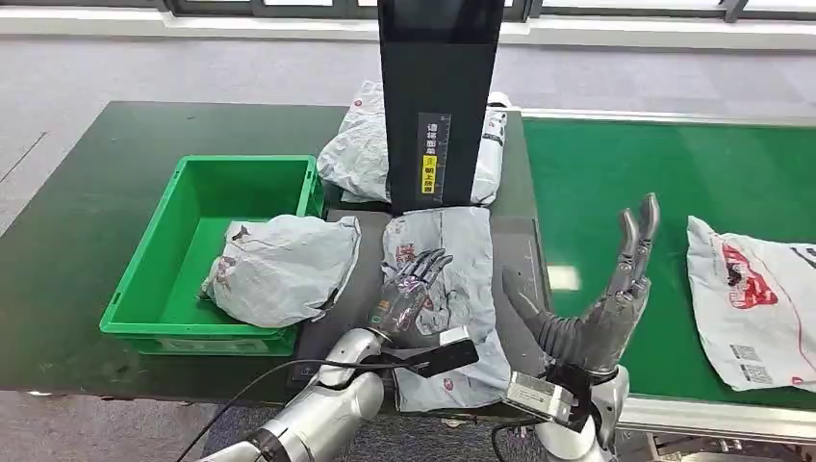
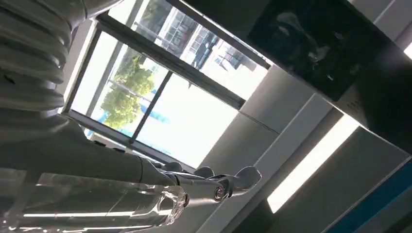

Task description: Moved the parcel from conveyor to table for the left to box.

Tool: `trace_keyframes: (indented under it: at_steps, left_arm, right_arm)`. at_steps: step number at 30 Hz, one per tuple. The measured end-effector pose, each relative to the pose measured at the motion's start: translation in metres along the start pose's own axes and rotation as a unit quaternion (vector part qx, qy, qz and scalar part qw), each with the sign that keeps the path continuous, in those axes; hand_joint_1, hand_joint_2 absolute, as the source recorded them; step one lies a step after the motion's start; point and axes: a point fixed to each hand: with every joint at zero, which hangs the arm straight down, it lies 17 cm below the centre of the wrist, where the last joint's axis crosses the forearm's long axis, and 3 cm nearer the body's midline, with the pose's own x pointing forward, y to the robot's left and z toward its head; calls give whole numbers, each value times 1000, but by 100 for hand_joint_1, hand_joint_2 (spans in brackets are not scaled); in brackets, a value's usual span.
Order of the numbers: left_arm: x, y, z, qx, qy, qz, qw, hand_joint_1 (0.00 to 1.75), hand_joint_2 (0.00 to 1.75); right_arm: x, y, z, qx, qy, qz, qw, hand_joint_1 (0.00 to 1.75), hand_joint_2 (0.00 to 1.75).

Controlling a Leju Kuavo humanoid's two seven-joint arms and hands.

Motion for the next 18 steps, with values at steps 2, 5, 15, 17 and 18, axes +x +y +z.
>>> trace_keyframes:
  at_steps: [2,5,15,17,18]
  left_arm:
    - [0,0,0,0,0,0,1000,0,175]
    - [0,0,0,0,0,0,1000,0,175]
    - [-17,-36,8,-98,45,-46,993,175,175]
    - [-24,-55,17,-149,63,-83,983,175,175]
    - [-24,-59,18,-157,60,-94,981,175,175]
  right_arm:
    - [0,0,0,0,0,0,1000,0,175]
    - [0,0,0,0,0,0,1000,0,175]
    - [0,0,1,1,-1,3,1000,0,175]
    - [-1,-1,1,2,0,4,1000,0,175]
    - [-1,-1,1,1,1,5,1000,0,175]
